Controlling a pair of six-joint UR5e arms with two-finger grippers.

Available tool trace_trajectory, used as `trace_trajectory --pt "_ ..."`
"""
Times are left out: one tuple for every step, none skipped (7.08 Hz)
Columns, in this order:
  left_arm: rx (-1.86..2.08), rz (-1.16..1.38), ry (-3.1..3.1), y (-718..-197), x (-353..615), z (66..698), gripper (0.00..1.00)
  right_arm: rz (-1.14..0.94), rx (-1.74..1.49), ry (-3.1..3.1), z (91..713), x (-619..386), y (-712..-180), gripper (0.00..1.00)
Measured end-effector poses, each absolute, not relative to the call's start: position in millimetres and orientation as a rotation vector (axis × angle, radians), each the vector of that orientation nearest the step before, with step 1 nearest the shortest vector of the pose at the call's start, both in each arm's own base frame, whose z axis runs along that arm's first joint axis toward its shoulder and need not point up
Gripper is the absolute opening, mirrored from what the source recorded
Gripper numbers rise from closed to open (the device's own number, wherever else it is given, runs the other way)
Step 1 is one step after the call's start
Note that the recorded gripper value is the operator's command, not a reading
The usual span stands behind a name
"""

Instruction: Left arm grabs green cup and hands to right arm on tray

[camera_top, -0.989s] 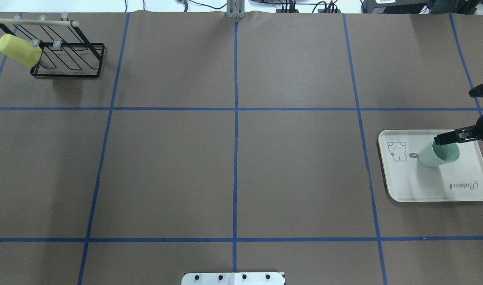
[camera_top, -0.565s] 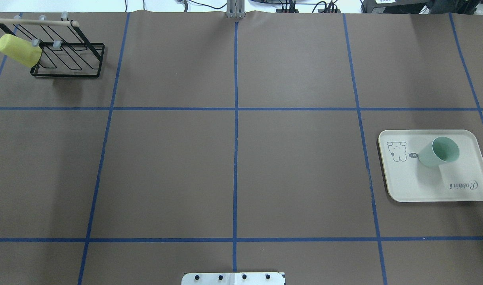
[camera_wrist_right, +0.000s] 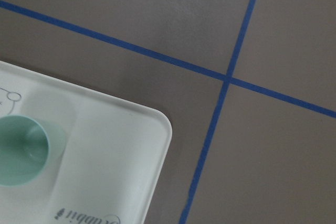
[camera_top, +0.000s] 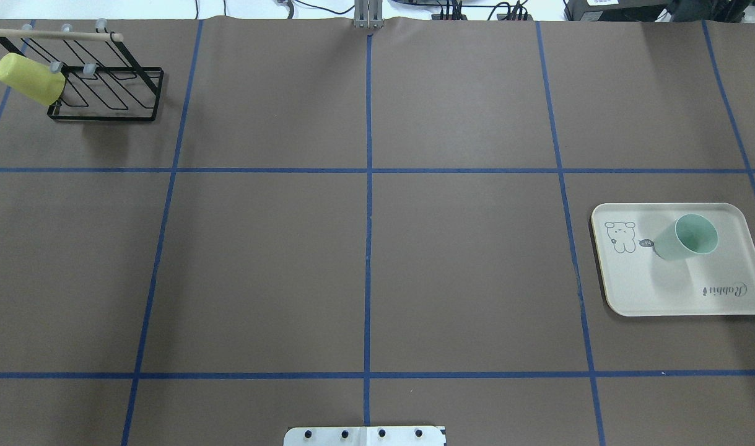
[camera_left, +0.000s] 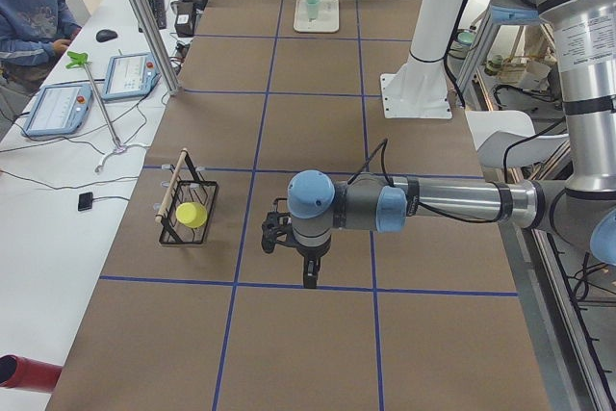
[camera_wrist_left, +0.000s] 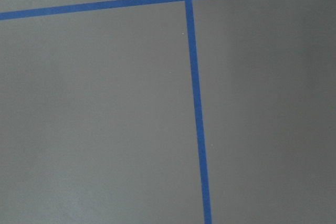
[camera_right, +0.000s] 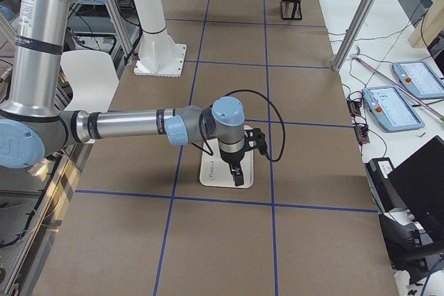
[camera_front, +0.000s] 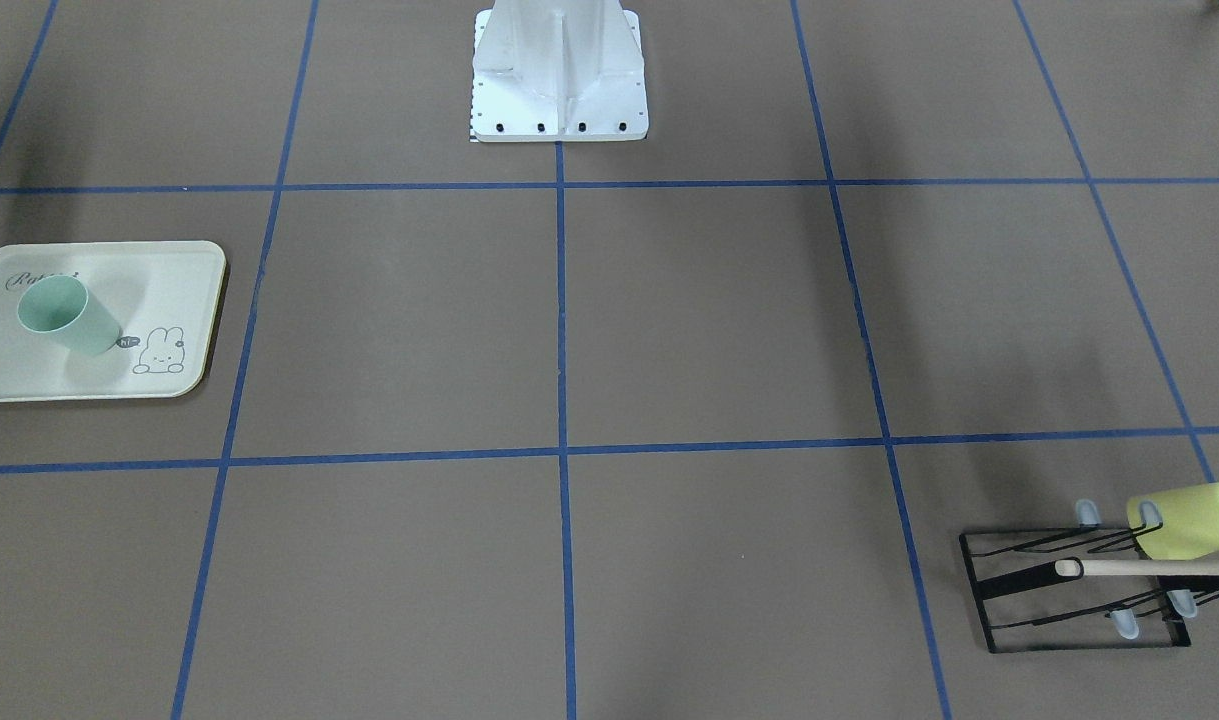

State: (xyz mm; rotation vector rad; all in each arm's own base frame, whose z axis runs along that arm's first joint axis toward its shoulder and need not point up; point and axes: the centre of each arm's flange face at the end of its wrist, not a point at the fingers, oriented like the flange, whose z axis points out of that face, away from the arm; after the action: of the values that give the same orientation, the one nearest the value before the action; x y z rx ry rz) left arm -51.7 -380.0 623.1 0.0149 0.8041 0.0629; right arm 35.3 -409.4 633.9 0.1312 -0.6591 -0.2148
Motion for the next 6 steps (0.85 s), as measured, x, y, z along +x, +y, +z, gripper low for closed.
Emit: trace_trajectory --pt "0.010 0.049 0.802 -376 -56 621 1.00 -0.202 0.105 -0.643 650 40 -402 1.00" --pt "0.009 0.043 0.798 -375 -59 622 1.00 -0.197 0.095 -0.632 656 43 -398 1.00" --pt "0.010 0.040 0.792 -376 -60 622 1.00 -0.194 0.094 -0.638 657 43 -396 1.00" --pt "0.010 0.039 0.781 -378 -61 624 1.00 -0.187 0.104 -0.652 654 46 -395 1.00" --pt "0.009 0.038 0.770 -378 -62 625 1.00 -0.177 0.124 -0.660 645 51 -396 1.00" --pt "0.007 0.034 0.767 -379 -62 625 1.00 -0.174 0.141 -0.662 638 54 -396 1.00"
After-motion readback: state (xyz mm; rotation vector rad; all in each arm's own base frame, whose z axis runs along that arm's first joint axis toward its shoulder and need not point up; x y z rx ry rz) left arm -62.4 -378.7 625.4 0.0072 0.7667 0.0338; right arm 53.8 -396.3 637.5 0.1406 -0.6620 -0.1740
